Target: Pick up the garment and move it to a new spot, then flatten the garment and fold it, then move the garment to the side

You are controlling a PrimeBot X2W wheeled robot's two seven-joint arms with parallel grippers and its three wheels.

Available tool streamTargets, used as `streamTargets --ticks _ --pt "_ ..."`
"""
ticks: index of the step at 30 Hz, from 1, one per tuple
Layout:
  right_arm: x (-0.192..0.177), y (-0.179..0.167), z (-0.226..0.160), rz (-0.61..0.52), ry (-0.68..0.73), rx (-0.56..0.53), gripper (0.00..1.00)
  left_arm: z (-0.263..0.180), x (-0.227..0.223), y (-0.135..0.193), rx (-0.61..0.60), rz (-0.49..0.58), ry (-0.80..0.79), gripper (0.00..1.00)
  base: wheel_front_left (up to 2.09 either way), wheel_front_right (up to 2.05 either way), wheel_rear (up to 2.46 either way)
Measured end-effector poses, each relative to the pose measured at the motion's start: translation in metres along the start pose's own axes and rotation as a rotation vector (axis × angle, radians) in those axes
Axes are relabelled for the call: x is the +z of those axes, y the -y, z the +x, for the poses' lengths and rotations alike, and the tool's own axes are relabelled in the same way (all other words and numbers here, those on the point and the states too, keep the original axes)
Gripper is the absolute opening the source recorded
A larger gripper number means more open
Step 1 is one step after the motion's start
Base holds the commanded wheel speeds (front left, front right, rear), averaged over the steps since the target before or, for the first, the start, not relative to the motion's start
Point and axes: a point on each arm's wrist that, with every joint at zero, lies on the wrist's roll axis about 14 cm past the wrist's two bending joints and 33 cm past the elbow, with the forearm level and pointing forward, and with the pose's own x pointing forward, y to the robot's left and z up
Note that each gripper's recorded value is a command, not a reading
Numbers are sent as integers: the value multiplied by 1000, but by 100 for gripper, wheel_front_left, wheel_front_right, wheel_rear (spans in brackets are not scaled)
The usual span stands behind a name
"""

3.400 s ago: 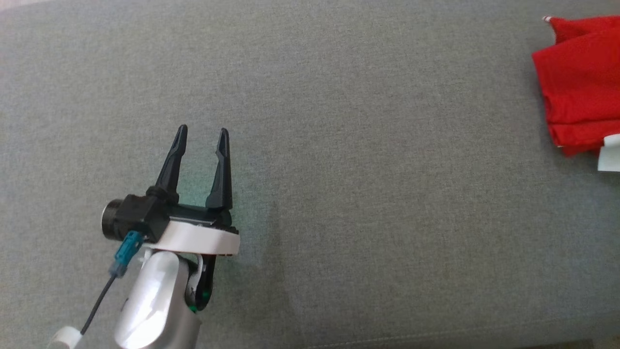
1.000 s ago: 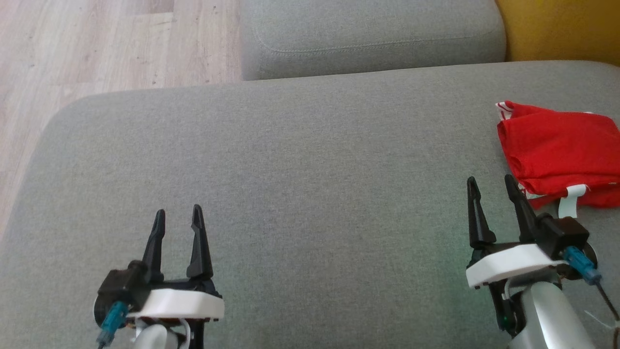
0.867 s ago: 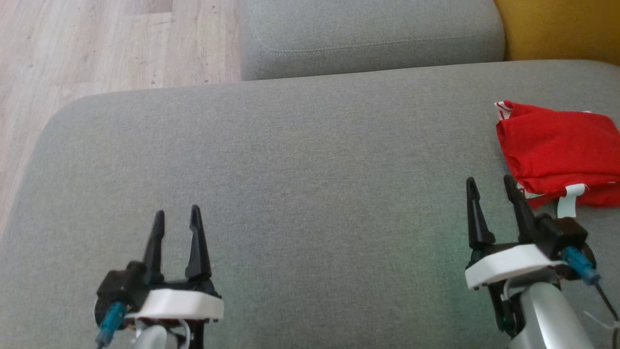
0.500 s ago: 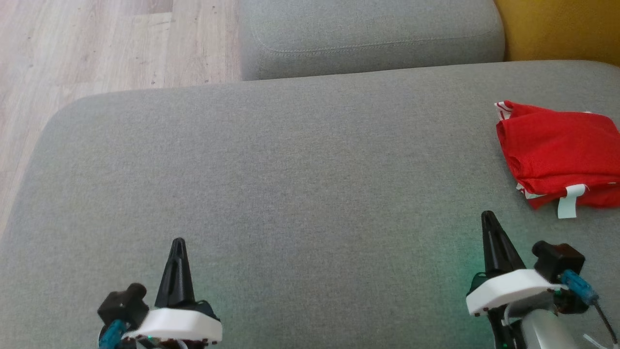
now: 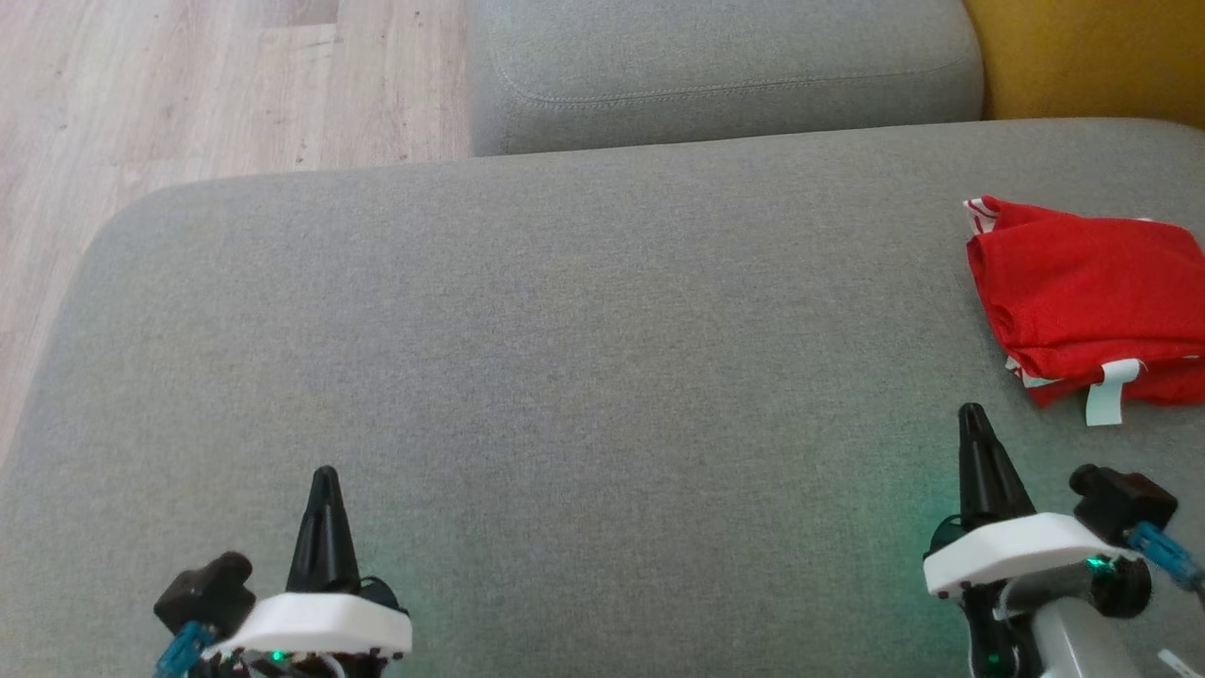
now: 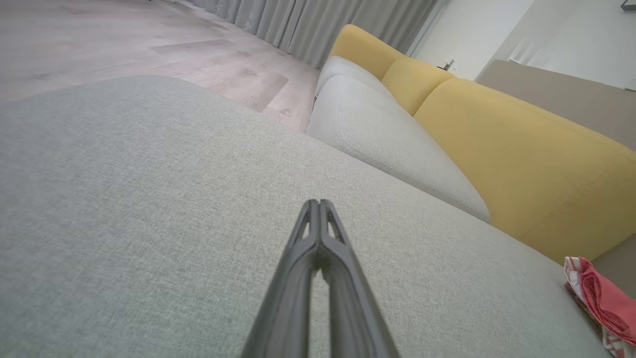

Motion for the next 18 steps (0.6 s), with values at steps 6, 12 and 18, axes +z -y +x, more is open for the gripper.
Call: streamTargets --ticks 6,12,18 --pt "2 2 1 70 2 -13 0 0 0 -2 8 -61 -8 0 0 0 0" --pt "4 4 1 140 4 -24 0 0 2 -6 24 -124 -12 0 0 0 0" --pt "6 6 2 211 10 -34 0 1 3 -10 37 -185 -14 0 0 0 0"
